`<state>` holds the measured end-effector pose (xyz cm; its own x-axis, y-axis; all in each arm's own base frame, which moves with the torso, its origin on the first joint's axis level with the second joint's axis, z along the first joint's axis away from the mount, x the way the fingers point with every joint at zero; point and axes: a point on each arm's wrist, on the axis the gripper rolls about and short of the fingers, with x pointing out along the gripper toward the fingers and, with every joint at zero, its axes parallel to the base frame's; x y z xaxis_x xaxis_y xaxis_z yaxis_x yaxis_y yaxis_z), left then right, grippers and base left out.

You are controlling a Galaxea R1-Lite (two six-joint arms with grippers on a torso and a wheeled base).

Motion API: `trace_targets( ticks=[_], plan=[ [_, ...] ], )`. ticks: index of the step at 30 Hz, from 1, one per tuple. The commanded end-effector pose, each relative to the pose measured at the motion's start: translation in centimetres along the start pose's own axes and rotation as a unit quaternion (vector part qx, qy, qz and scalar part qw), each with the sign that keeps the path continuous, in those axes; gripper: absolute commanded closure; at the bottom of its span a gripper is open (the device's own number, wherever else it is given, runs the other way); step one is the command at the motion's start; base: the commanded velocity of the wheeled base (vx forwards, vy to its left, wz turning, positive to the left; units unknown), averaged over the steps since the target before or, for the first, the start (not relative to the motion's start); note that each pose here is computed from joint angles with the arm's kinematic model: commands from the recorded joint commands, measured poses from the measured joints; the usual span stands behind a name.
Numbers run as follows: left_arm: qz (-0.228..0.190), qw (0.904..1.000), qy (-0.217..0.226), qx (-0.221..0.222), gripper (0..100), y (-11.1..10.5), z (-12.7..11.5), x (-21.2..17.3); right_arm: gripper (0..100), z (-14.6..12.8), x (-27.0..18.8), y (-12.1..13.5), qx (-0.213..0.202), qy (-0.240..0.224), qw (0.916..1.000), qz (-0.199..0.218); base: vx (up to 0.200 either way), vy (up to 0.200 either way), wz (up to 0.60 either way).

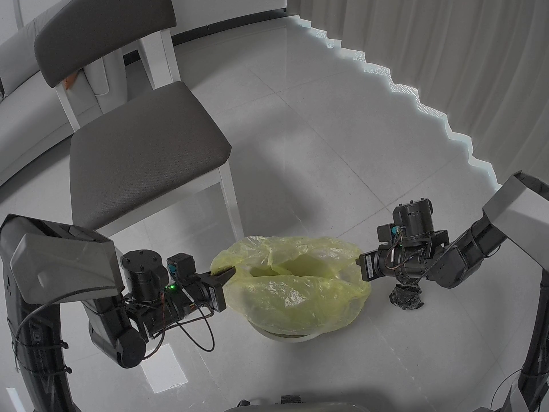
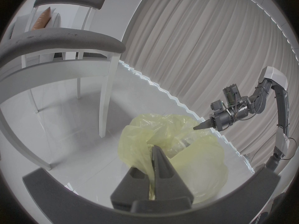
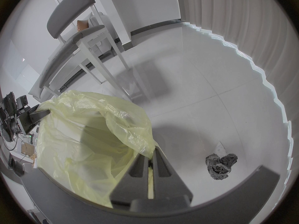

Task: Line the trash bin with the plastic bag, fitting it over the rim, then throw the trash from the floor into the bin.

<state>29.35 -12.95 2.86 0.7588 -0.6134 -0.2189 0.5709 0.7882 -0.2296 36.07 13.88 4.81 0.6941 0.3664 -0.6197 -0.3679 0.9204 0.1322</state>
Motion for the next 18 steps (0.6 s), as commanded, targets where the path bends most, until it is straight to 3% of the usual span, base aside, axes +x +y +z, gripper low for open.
trace_targets(
  ticks=[1,8,14,18],
  plan=[
    [0.001,1.0,-0.008,0.0,100,0.6,-0.1,1.4,100,-0.3,1.7,-0.3,0.001,0.0,1.0,0.001,0.0,0.0,0.0],
    [0.009,0.9998,-0.02,0.0,100,1.8,0.4,2.5,100,0.7,4.0,-0.5,0.0,-0.017,0.9997,0.014,0.0,0.0,0.0],
    [0.025,0.9996,0.007,-0.01,100,3.1,-1.9,4.3,100,0.4,7.0,-1.3,0.004,-0.009,0.9999,0.01,0.0,0.0,0.0],
    [0.033,0.9987,0.035,-0.019,100,3.2,-3.2,3.3,100,-0.3,7.2,-2.0,0.007,0.014,0.9999,0.002,0.0,0.0,0.0]
  ],
)
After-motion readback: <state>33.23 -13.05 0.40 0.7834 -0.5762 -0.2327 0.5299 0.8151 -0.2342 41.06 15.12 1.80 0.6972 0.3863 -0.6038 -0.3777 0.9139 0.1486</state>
